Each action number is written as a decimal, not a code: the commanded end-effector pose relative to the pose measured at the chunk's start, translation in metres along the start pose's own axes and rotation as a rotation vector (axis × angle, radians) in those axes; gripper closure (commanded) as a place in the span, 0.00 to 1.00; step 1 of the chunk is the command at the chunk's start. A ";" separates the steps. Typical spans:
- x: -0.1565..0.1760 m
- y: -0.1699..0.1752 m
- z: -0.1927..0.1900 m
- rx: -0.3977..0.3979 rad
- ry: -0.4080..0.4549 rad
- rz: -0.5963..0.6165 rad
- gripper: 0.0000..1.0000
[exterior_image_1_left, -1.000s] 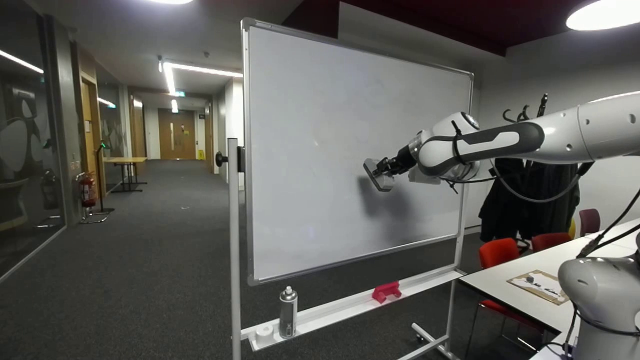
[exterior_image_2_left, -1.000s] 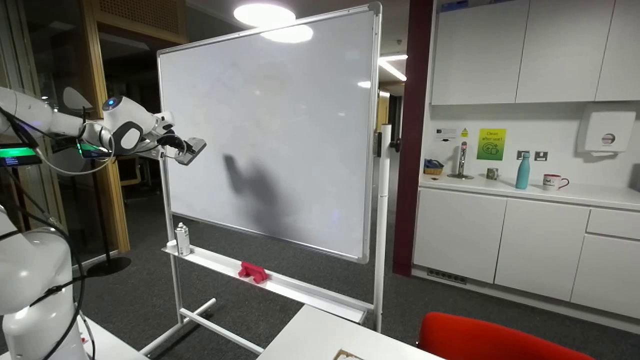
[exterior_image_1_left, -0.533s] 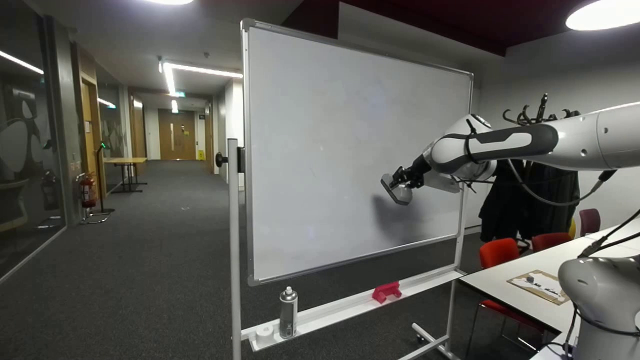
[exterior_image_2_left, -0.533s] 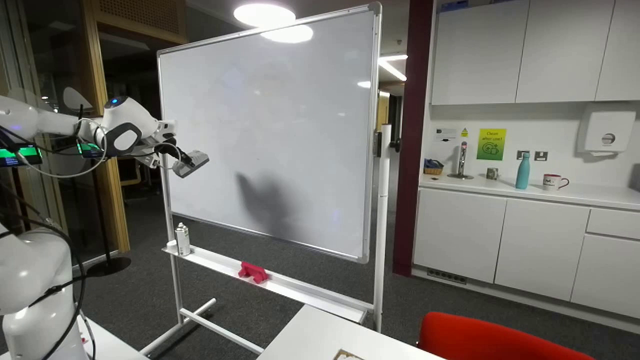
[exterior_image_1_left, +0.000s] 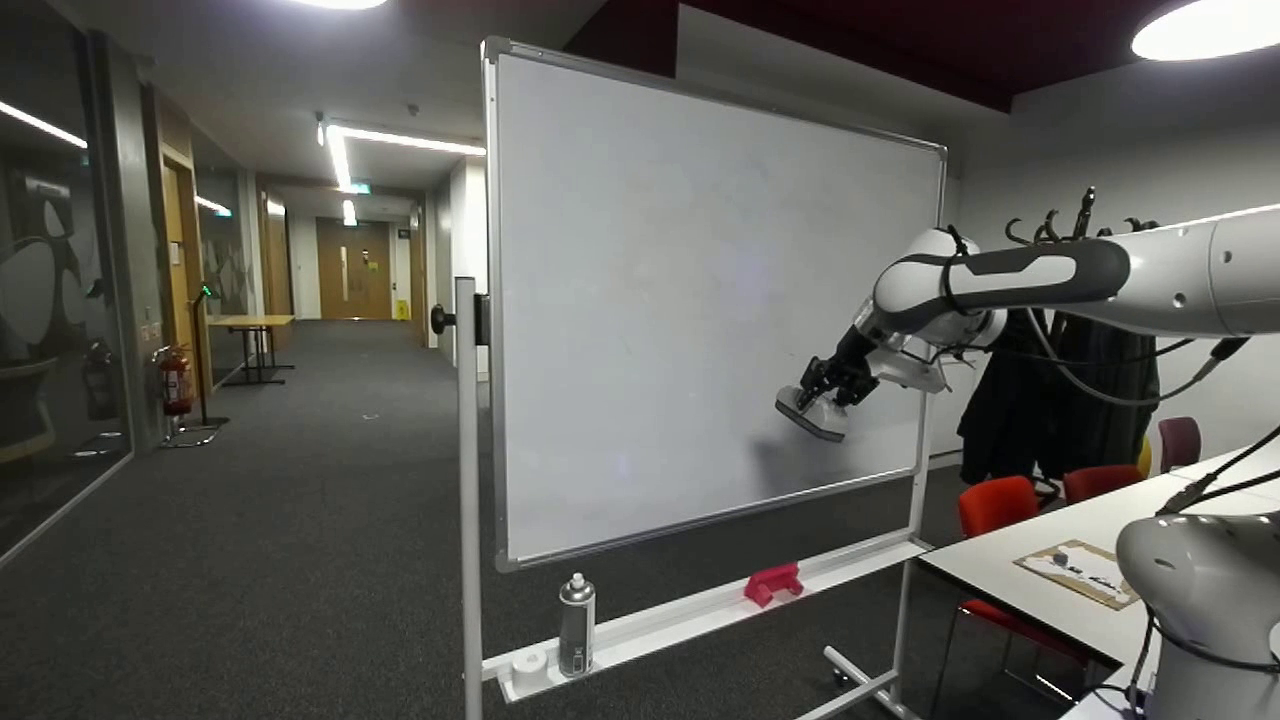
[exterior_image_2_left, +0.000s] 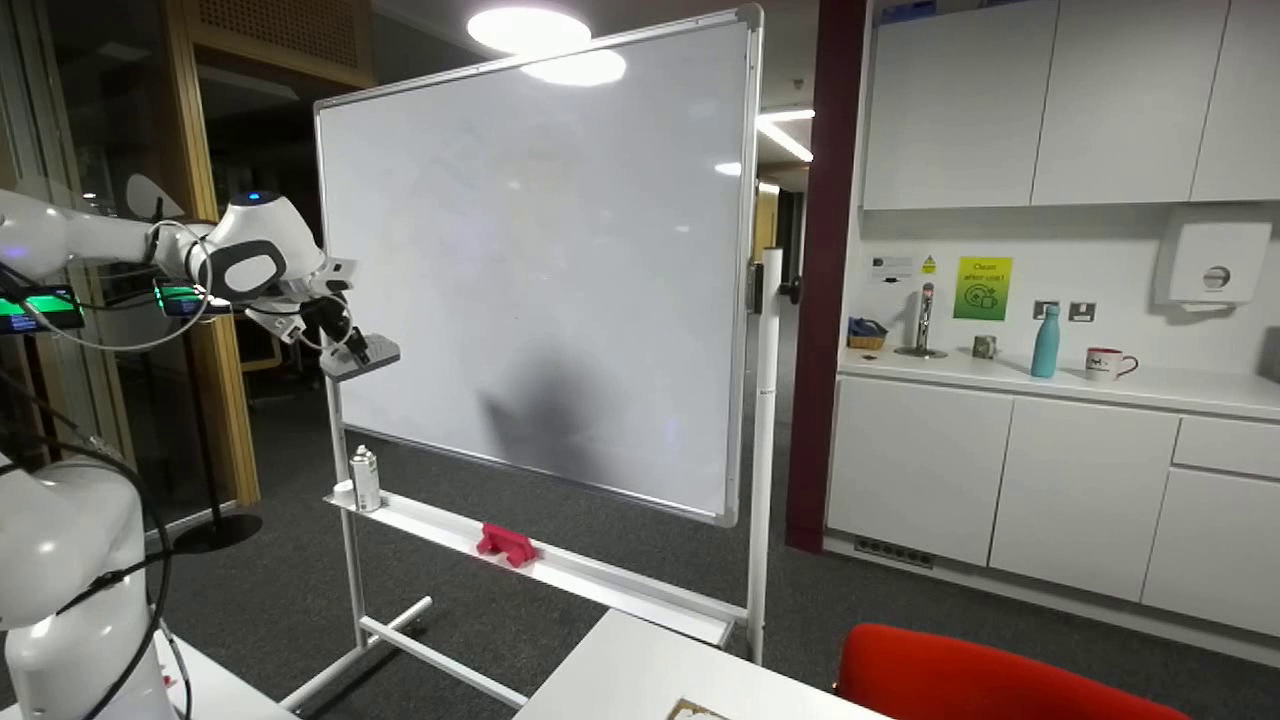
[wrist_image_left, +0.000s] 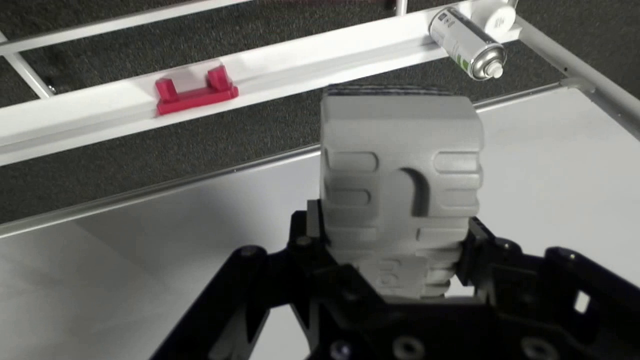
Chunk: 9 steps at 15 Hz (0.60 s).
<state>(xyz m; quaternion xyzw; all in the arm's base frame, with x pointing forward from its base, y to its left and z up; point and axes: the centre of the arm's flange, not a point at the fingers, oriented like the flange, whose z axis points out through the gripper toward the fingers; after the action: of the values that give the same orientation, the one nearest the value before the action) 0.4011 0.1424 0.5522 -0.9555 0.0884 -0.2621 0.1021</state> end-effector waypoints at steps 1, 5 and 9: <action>0.000 0.018 -0.012 -0.001 -0.040 0.006 0.65; 0.017 0.059 -0.015 -0.094 0.023 -0.043 0.65; 0.038 0.115 -0.002 -0.151 0.042 -0.080 0.65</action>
<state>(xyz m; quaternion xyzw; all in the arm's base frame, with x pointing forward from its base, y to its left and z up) 0.4120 0.0629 0.5529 -0.9600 0.0831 -0.2633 0.0468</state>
